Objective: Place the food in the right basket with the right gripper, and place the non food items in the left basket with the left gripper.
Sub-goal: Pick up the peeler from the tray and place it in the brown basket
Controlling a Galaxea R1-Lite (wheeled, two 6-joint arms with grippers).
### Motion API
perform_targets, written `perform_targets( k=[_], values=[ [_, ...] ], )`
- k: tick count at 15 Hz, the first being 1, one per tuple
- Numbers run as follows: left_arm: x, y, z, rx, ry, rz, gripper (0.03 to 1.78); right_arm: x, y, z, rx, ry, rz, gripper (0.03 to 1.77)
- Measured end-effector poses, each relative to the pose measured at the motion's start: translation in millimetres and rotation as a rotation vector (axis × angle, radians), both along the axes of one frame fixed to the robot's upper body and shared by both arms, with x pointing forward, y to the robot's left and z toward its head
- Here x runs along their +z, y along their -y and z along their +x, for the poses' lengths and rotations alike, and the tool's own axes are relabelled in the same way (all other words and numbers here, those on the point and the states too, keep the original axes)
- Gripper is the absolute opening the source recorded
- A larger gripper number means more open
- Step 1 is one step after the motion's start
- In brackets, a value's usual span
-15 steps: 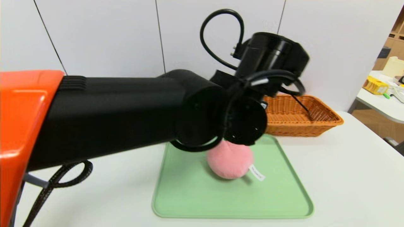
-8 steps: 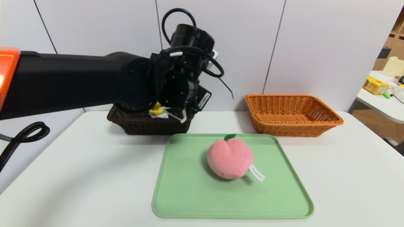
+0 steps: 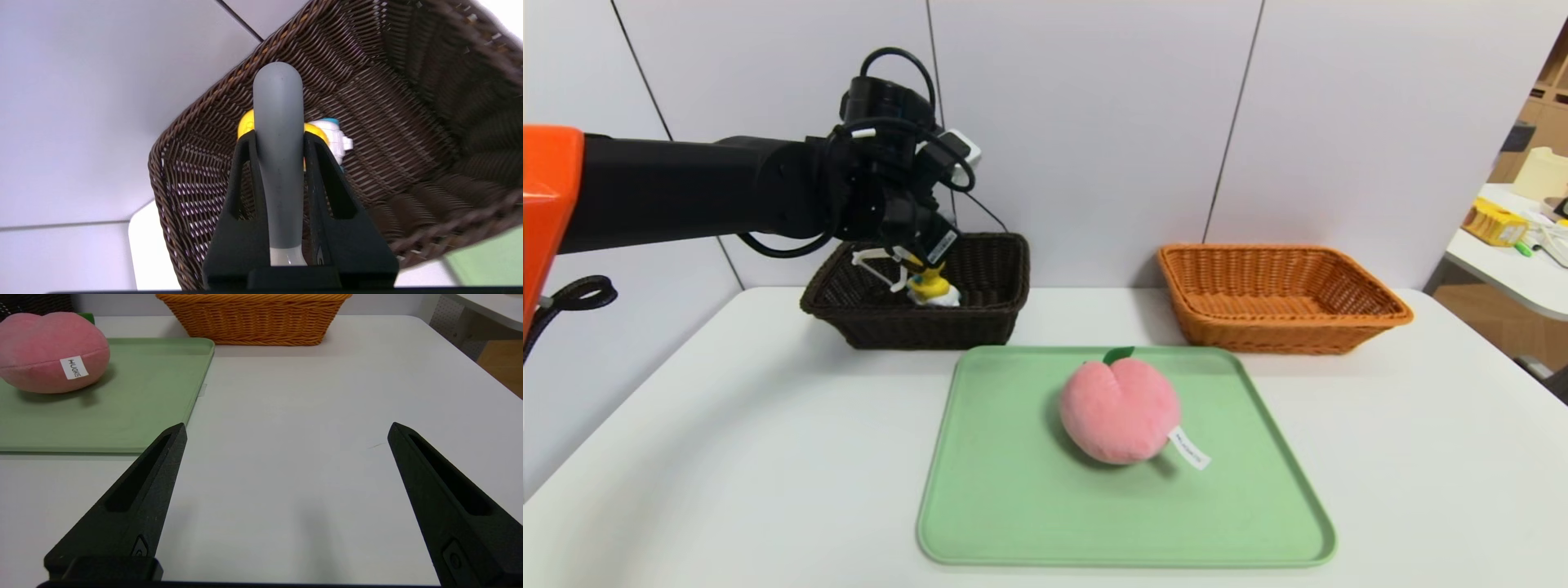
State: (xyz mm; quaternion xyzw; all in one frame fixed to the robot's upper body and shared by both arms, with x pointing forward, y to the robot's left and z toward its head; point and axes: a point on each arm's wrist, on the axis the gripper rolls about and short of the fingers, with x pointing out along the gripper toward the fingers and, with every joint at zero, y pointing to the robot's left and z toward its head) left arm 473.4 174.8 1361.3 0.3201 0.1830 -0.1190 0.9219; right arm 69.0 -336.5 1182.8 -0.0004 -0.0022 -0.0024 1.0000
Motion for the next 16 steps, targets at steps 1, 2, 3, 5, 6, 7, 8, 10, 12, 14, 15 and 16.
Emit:
perform_targets(
  k=[1, 2, 3, 5, 6, 7, 8, 10, 12, 14, 15, 16],
  values=[
    [-5, -3, 6, -0.029, -0.007, 0.02, 0.3, 0, 0, 0, 0.0, 0.0, 0.0, 1.7],
    [-10, -5, 12, -0.059, -0.005, 0.03, 0.3, 0, 0, 0, 0.0, 0.0, 0.0, 1.7],
    [-14, -7, 19, -0.088, 0.003, 0.033, 0.3, 0, 0, 0, 0.0, 0.0, 0.0, 1.7],
    [-23, -6, 29, -0.138, 0.025, 0.037, 0.3, 0, 0, 0, 0.0, 0.0, 0.0, 1.7],
    [-26, -4, 33, -0.167, 0.035, 0.033, 0.3, 0, 0, 0, 0.0, 0.0, 0.0, 1.7],
    [-29, -3, 37, -0.211, 0.044, 0.029, 0.3, 0, 0, 0, 0.0, 0.0, 0.0, 1.7],
    [-32, -3, 41, -0.243, 0.055, 0.029, 0.3, 0, 0, 0, 0.0, -0.001, 0.0, 1.7],
    [-37, -2, 43, -0.259, 0.049, 0.034, 0.3, 0, 0, 0, 0.0, 0.0, 0.0, 1.7],
    [-40, -1, 45, -0.287, 0.044, 0.038, 0.3, 0, 0, 0, 0.0, 0.0, 0.0, 1.7],
    [-42, -1, 46, -0.322, 0.041, 0.049, 0.3, 0, 0, 0, 0.0, 0.0, 0.0, 1.7],
    [-43, 0, 46, -0.325, 0.038, 0.05, 0.3, 0, 0, 0, 0.0, 0.0, 0.0, 1.7],
    [-45, 1, 46, -0.33, 0.034, 0.05, 0.3, 0, 0, 0, 0.0, 0.0, 0.0, 1.7]
  ],
)
